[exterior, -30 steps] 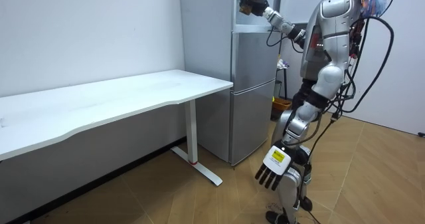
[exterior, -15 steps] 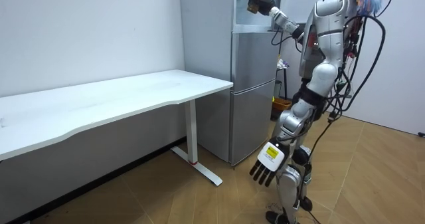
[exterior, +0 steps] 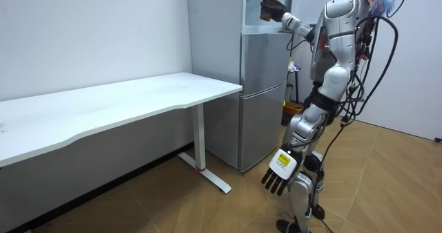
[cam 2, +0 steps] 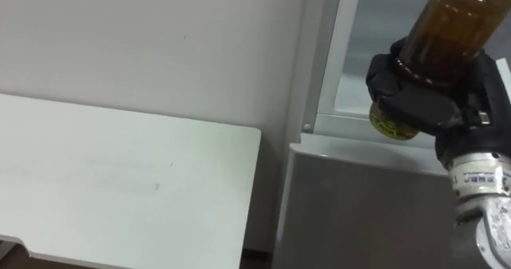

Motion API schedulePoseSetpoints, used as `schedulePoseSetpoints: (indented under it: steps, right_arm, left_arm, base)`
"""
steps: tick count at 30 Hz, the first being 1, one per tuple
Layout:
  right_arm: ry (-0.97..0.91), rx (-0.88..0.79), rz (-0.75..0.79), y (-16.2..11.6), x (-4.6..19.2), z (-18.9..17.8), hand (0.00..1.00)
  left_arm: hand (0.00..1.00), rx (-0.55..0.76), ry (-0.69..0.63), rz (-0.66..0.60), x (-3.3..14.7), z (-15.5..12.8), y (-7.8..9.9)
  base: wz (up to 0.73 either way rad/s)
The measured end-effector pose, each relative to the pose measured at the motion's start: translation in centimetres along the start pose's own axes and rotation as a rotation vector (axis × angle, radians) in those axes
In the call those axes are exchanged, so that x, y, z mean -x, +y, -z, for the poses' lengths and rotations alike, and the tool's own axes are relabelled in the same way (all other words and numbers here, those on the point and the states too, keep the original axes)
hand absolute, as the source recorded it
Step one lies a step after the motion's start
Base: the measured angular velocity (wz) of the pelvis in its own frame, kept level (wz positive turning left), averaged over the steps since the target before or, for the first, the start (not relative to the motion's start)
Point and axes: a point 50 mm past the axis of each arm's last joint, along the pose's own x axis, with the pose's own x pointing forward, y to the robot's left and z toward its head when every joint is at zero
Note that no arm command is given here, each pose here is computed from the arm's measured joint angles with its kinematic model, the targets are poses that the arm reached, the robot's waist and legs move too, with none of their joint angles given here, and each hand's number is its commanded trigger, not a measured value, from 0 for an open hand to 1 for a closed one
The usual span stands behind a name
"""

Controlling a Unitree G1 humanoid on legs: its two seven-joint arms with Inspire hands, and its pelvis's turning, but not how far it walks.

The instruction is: Put the bottle in the upper fridge

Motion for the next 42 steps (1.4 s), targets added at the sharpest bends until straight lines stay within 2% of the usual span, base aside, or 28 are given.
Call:
schedulePoseSetpoints:
  steps: [7,21,33,42]
  right_arm:
    - [0.067,-0.003,0.041,-0.9,-0.1,1.5,1.00]
    - [0.187,0.043,0.159,-2.7,-2.4,3.7,1.00]
    - [0.208,0.178,0.174,-4.1,-3.1,3.7,1.00]
    - [0.184,0.258,0.215,-5.2,-4.4,1.8,1.00]
  left_arm:
    - [0.00,0.006,-0.002,0.000,0.0,-0.1,0.1]
    - [0.00,0.022,0.038,-0.033,0.2,1.4,1.1]
    - [0.00,0.033,0.034,-0.025,0.2,1.2,1.2]
    - [0.00,0.065,0.032,-0.051,0.5,1.8,1.9]
  base:
    - [0.00]
    - [0.00]
    - [0.01]
    - [-0.01]
